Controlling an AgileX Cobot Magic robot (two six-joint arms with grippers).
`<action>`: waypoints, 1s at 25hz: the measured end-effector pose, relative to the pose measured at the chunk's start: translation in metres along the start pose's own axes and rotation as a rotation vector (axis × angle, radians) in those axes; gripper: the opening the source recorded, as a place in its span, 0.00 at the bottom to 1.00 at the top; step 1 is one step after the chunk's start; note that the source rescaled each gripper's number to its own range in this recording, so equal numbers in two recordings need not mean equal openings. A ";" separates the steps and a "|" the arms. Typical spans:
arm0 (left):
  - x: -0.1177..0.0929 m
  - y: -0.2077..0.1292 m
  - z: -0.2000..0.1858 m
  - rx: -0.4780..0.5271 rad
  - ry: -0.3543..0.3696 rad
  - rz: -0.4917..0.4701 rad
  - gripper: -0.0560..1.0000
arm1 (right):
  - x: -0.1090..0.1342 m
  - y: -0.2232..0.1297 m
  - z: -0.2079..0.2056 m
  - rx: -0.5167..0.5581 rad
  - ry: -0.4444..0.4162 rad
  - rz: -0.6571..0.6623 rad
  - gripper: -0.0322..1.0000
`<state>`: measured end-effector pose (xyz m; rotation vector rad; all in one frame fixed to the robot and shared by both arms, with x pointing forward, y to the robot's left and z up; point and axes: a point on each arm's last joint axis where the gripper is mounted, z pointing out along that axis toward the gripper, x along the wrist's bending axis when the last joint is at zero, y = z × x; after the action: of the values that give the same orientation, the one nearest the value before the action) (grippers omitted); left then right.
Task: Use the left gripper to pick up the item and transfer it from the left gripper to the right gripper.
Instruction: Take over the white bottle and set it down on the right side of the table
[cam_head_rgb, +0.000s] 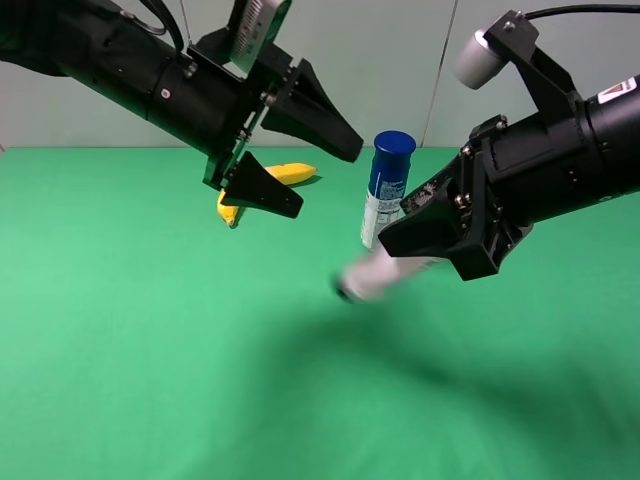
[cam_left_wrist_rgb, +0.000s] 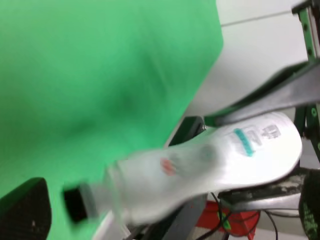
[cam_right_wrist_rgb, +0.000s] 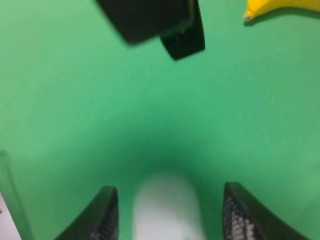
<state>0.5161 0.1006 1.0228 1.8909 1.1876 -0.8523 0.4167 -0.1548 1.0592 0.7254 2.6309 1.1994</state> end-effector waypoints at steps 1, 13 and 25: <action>0.002 0.001 -0.003 -0.004 -0.001 -0.005 1.00 | 0.000 0.000 0.000 0.002 0.000 -0.002 0.10; 0.007 0.000 -0.010 0.008 0.015 -0.004 1.00 | 0.000 0.000 0.000 0.004 0.001 -0.004 0.04; -0.010 -0.007 -0.024 -0.003 0.066 0.081 1.00 | 0.000 0.000 0.000 0.004 0.001 -0.004 0.04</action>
<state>0.5099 0.1188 1.0417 1.9641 1.1418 -0.7492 0.4165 -0.1549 1.0589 0.7205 2.6347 1.1939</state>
